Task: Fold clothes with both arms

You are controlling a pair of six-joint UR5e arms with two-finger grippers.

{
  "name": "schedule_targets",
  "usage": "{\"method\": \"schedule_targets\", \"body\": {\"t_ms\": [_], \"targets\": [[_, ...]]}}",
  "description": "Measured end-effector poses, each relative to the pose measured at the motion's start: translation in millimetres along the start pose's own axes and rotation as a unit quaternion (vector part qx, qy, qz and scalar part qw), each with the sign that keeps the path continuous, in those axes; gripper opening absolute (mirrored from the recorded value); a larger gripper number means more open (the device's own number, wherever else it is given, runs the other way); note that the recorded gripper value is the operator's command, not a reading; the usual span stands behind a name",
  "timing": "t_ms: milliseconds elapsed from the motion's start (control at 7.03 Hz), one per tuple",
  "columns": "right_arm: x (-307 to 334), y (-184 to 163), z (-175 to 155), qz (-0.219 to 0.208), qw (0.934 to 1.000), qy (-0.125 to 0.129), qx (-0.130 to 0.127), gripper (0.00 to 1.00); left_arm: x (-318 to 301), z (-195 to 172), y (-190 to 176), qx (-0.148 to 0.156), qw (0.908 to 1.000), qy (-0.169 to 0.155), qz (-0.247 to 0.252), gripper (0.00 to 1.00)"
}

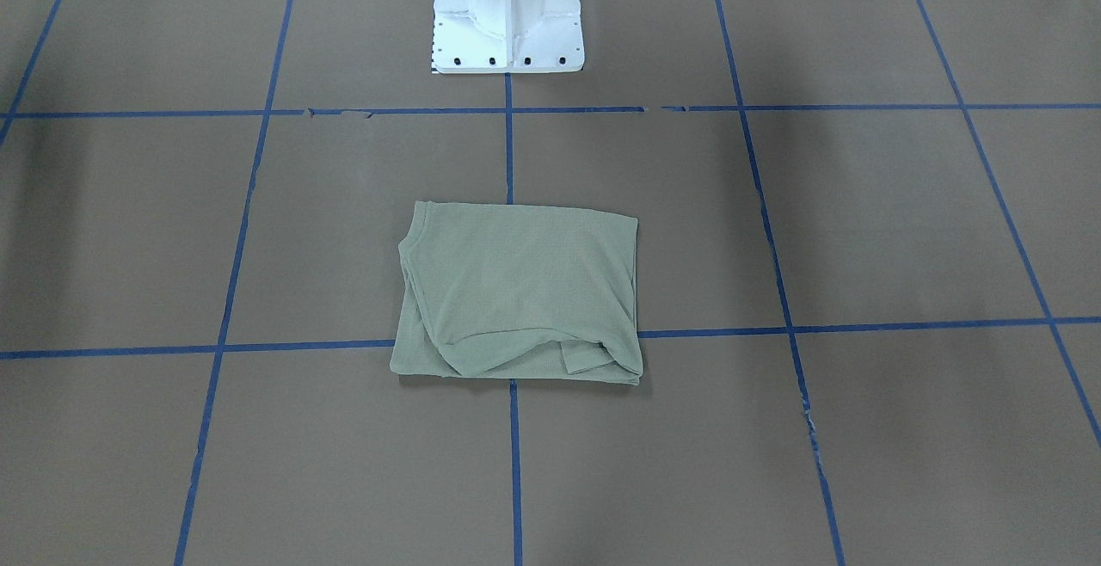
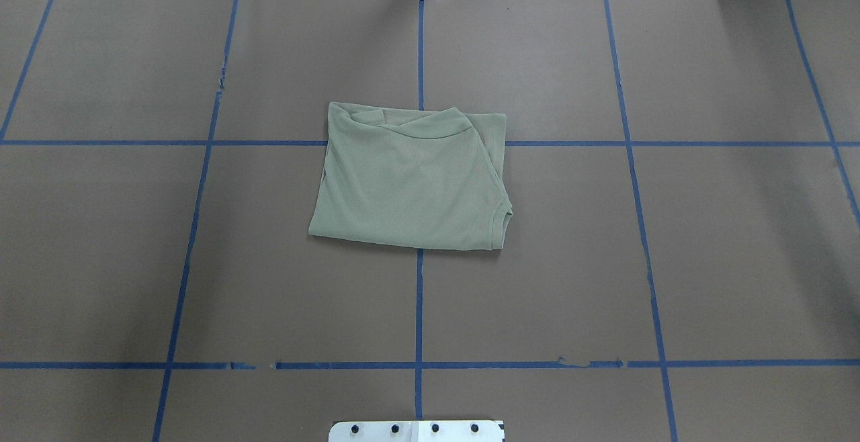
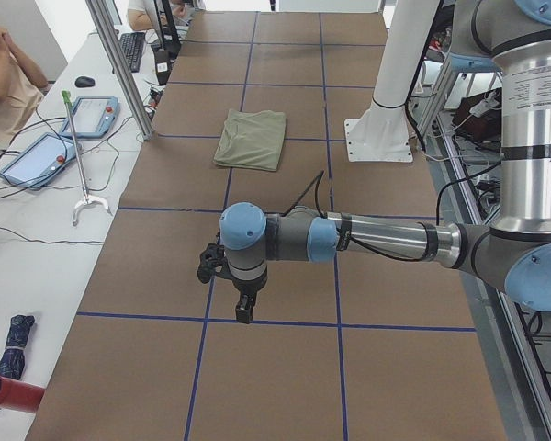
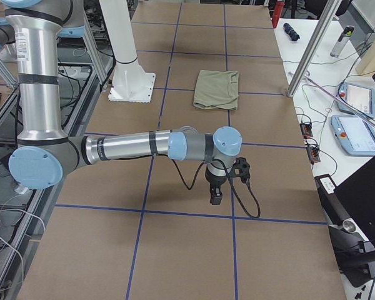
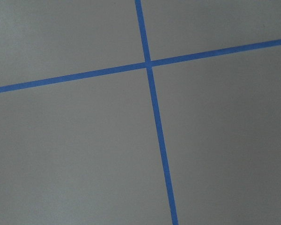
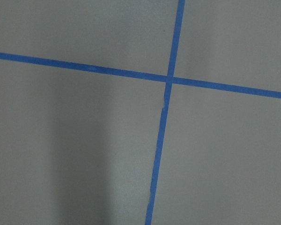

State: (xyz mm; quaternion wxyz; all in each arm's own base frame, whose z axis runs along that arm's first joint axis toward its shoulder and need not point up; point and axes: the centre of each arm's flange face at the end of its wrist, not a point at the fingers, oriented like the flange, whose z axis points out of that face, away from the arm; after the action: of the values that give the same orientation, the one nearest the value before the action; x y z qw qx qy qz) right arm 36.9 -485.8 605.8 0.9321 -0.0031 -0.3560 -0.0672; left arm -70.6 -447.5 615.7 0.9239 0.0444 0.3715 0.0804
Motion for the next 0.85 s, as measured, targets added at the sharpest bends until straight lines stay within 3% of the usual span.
{"method": "schedule_targets", "body": {"t_ms": [854], "targets": [[1.6, 11.1, 2.7, 0.005, 1.0000, 0.000, -0.003, 1.00, 4.2, -2.5, -3.2, 0.003, 1.0000, 0.001, 0.003, 1.00]]}}
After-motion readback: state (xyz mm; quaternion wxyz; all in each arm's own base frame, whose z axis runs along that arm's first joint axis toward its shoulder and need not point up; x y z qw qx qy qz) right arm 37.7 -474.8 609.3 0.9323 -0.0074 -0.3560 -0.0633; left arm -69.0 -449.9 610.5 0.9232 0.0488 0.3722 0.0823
